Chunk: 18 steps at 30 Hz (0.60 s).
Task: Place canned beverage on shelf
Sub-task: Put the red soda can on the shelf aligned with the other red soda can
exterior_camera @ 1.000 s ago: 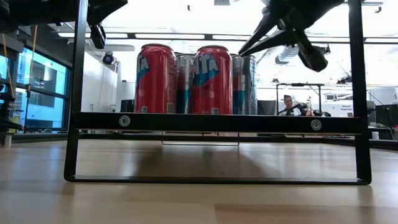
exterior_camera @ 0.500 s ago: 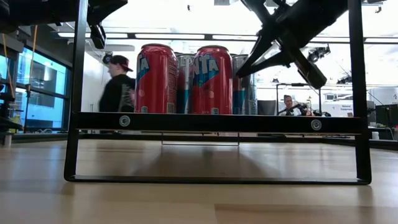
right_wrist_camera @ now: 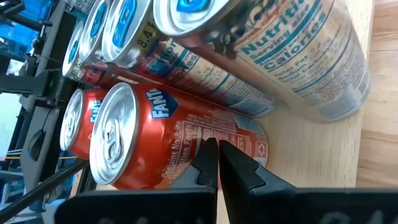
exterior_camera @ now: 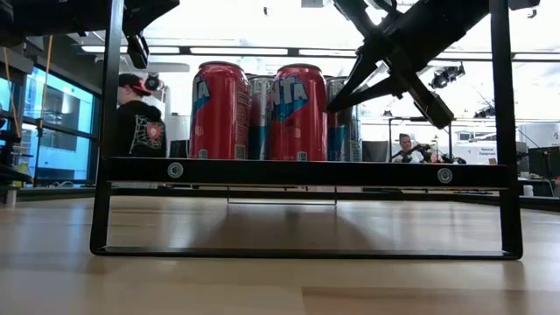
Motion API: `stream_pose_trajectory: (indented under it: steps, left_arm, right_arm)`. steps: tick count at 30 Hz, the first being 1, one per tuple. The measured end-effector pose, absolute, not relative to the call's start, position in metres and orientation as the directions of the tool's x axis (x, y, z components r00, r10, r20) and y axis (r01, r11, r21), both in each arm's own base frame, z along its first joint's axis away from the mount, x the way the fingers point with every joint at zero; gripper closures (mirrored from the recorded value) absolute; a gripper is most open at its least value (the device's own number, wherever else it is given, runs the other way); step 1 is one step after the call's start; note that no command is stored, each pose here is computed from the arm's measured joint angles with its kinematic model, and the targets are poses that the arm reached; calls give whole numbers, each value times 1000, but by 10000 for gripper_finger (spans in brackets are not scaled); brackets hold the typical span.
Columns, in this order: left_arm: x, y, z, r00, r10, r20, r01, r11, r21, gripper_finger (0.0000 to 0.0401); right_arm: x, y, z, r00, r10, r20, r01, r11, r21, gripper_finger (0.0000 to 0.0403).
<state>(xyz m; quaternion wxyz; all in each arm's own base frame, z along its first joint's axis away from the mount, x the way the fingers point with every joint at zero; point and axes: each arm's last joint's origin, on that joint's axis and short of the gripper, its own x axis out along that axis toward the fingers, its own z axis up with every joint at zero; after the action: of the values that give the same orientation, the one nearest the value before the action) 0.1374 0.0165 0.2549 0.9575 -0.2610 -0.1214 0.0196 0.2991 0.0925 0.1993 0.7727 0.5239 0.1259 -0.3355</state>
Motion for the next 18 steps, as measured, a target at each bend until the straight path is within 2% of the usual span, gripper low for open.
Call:
stream_pose_trajectory:
  steps: [18]
  left_arm:
    - [137, 17, 255, 970, 102, 222, 25, 863, -504, 401]
  right_arm:
    - [303, 93, 202, 773, -348, -530, 625, 282, 728, 403]
